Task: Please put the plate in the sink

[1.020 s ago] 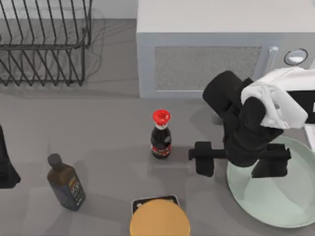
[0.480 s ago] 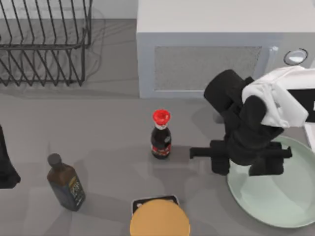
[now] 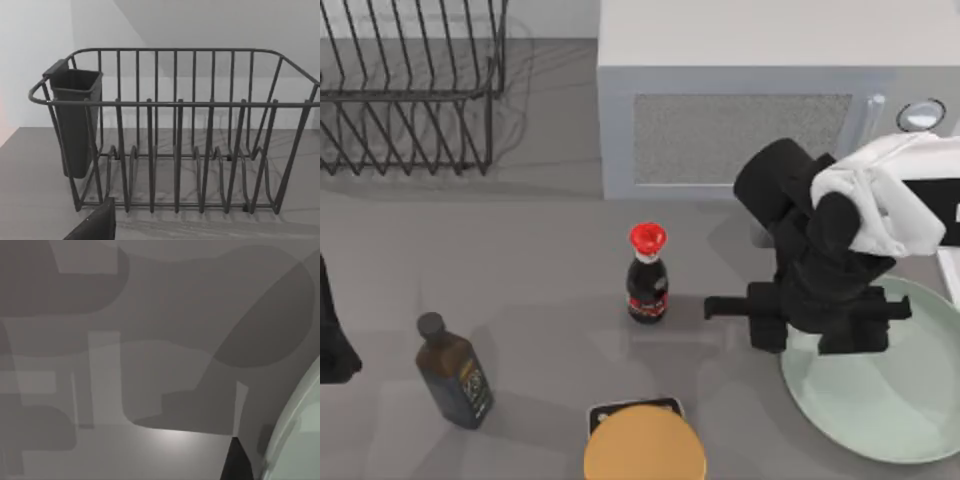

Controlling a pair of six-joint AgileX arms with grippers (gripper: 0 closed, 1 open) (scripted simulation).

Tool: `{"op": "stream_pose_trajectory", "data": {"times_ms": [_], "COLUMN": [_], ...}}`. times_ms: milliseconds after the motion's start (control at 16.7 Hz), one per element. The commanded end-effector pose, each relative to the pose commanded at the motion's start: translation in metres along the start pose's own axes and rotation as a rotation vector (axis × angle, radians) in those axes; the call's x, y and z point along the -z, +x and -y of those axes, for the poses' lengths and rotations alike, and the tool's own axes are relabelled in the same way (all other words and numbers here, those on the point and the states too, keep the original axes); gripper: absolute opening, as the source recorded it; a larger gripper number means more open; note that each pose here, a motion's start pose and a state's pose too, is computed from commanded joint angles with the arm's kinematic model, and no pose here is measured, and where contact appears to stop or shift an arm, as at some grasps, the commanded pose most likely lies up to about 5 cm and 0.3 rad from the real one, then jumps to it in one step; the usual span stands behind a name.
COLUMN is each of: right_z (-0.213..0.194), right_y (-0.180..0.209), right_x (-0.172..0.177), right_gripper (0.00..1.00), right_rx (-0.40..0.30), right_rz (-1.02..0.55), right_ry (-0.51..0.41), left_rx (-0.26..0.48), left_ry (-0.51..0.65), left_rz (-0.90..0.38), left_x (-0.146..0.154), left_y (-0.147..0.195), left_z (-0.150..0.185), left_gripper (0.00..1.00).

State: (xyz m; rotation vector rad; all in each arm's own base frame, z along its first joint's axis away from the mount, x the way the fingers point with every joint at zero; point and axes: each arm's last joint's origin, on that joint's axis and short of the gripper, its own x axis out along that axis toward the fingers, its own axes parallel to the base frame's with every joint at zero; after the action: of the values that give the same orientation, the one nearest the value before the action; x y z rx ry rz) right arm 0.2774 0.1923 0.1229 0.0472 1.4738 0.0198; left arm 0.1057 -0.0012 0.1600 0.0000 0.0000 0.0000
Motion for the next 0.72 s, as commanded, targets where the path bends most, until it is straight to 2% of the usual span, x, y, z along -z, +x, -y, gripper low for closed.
{"op": "stream_pose_trajectory", "data": {"times_ms": [180, 360, 720], "right_z": [-0.003, -0.013, -0.029], "right_y": [-0.006, -0.031, -0.145], "right_x": [-0.004, -0.018, -0.041], "right_gripper": [0.00, 0.00, 0.00], "right_rx": [0.003, 0.010, 0.018], "right_rz": [-0.004, -0.013, -0.026], "right_ry": [0.000, 0.001, 0.000], "left_rx": [0.000, 0.000, 0.000], "left_ry": [0.000, 0.000, 0.000], "left_rz": [0.000, 0.000, 0.000], "left_x": [0.000, 0.000, 0.000], "left_y": [0.000, 0.000, 0.000], "left_z": [0.000, 0.000, 0.000], "left_gripper": [1.00, 1.00, 1.00]}}
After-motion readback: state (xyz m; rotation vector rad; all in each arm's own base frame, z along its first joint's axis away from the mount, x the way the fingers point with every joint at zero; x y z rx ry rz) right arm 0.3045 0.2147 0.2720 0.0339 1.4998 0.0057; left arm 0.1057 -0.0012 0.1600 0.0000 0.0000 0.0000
